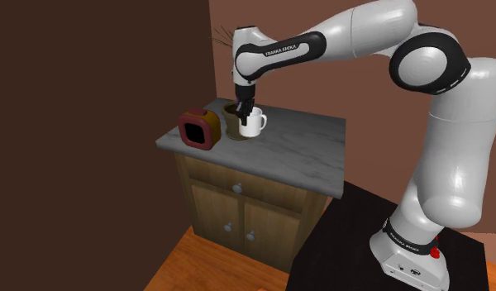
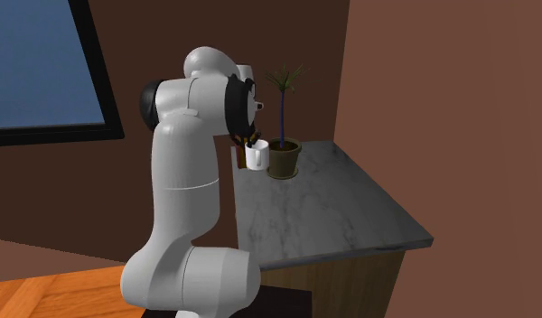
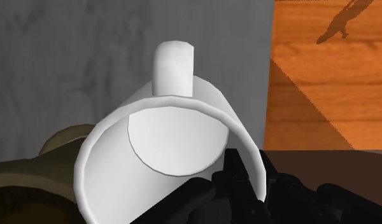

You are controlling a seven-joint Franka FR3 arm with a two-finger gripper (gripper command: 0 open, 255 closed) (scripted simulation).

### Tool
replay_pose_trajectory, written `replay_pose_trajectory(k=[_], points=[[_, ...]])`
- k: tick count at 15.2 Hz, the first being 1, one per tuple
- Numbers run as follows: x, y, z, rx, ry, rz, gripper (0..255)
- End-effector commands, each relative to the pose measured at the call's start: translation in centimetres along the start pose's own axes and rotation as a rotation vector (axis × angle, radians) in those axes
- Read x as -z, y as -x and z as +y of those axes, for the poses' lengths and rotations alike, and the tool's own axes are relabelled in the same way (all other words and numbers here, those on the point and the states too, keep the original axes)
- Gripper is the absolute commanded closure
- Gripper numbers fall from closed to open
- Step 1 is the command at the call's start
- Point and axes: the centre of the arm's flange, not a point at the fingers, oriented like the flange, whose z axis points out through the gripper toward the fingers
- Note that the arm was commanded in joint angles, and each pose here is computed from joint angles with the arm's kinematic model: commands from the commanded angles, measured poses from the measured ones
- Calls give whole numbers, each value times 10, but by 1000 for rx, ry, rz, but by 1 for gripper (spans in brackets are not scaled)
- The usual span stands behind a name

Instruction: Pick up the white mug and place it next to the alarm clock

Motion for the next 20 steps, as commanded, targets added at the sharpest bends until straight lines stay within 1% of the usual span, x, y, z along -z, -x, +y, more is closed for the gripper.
replay_pose_trajectory(k=[1,17,20], points=[[-11,-1,1,0,0,1,255],[-96,1,-1,0,0,1,255],[-99,1,-1,0,0,1,255]])
